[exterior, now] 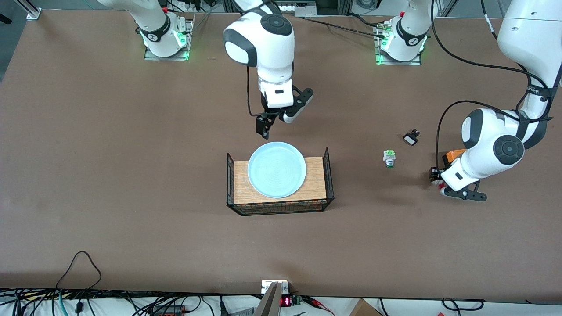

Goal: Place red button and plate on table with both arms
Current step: 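Lift the red button with the left gripper while the right gripper reaches the plate, then lower the red button beside the orange box while the right gripper grasps the plate rim, then lift the plate out of the tray with the right gripper while the left gripper withdraws, then lower the plate onto the table beside the tray with the right gripper, then open the right gripper and raise it away from the plate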

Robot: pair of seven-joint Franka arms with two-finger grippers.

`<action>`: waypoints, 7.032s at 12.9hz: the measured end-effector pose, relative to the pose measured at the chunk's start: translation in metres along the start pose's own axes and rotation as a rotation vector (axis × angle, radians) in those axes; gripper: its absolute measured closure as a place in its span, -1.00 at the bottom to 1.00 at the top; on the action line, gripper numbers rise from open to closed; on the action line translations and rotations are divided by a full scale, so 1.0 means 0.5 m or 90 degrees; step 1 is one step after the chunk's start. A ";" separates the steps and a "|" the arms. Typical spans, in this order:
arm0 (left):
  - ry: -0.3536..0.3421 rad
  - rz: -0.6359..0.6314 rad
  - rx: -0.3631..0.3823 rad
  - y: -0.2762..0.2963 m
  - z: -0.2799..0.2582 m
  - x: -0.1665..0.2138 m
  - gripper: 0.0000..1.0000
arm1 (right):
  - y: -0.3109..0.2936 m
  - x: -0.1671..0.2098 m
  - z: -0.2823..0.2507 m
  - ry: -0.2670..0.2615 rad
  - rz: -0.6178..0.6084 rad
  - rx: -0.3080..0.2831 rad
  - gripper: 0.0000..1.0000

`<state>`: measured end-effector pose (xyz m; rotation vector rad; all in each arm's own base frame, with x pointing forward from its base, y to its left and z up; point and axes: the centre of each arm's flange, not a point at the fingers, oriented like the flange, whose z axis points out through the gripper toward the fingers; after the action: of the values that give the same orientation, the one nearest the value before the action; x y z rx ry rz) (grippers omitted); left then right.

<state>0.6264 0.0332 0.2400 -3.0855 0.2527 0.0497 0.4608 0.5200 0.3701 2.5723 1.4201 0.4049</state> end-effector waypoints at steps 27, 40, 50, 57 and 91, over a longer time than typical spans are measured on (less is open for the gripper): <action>-0.041 0.003 -0.046 0.133 -0.652 -0.058 -1.00 | 0.001 0.094 -0.042 0.023 -0.063 -0.023 0.96; -0.033 0.006 -0.026 0.124 -0.636 -0.114 -1.00 | 0.346 -0.155 -0.251 -0.087 -0.034 0.008 0.96; -0.034 0.008 -0.026 0.127 -0.636 -0.114 -1.00 | 0.555 -0.524 0.067 -0.139 0.068 0.040 0.96; -0.035 0.010 -0.026 0.130 -0.636 -0.114 -1.00 | 0.503 -0.567 0.227 -0.202 0.332 0.038 0.96; -0.035 0.013 -0.026 0.135 -0.636 -0.114 -1.00 | 0.774 -0.629 -0.196 -0.116 0.640 0.102 -1.00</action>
<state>0.5683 -0.0395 0.5567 -3.1165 0.2841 0.1430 0.5796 0.0502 0.5241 3.1656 0.0082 0.1527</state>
